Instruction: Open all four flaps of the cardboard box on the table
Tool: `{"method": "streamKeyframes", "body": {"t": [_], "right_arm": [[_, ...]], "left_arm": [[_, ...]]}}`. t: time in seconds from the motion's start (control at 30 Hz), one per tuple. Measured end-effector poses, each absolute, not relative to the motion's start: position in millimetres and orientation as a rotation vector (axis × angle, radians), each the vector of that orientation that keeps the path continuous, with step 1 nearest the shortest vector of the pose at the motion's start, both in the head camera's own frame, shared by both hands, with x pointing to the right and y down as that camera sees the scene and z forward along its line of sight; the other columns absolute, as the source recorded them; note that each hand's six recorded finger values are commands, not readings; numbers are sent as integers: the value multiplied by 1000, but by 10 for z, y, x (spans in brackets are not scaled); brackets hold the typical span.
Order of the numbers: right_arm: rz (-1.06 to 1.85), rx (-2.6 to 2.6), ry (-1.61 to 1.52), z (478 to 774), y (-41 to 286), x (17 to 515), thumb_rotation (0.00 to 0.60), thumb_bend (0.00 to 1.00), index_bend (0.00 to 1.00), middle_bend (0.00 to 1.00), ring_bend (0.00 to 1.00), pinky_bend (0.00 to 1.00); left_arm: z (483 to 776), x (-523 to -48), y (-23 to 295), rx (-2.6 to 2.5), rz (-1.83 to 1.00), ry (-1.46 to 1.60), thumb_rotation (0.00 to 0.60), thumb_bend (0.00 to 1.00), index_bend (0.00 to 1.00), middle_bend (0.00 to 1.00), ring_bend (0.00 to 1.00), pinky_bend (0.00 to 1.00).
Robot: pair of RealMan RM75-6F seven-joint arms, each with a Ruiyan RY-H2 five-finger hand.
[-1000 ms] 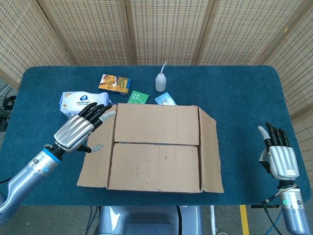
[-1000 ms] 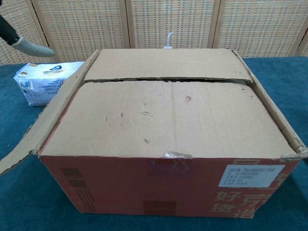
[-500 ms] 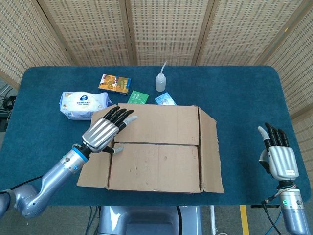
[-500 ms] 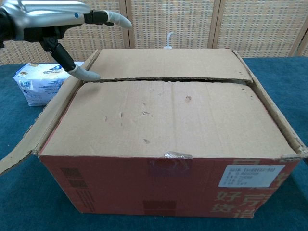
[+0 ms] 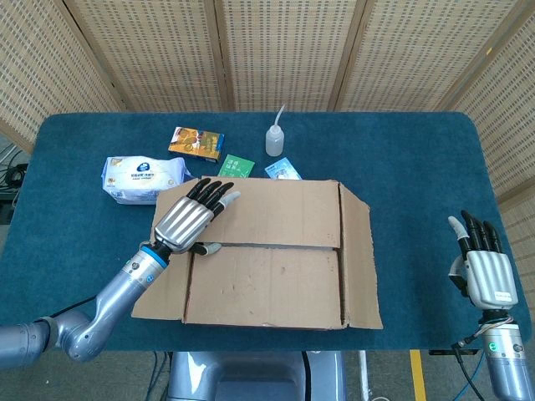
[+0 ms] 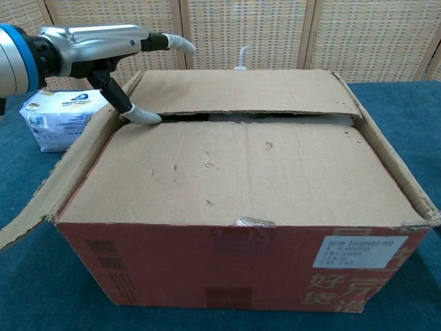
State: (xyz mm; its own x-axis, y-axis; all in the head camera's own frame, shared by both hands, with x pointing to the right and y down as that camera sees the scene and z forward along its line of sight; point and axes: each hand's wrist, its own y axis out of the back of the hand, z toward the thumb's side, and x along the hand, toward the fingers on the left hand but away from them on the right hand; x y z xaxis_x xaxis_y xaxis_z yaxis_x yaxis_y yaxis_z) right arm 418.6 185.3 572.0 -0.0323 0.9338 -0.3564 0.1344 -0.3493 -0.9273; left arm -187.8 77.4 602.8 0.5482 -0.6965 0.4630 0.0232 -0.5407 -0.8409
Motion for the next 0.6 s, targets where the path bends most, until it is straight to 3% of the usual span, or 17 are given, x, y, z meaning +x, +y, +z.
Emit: {"method": "streamKeyframes", "body": {"t": [0.33,0.6], "right_arm": [[1460,-1537,-1163,5709,1858,4222,600,956,48,0,0,0],[1455,-1540,-1164,5709,1853,4213,600,956,48,0,0,0]], "left_arm": [[6074,-1869,713,-1923,-1074,575,517,265,0,0,0,0],[5860,-1928,610,-1916,-971,727,518,269,0,0,0,0]]}}
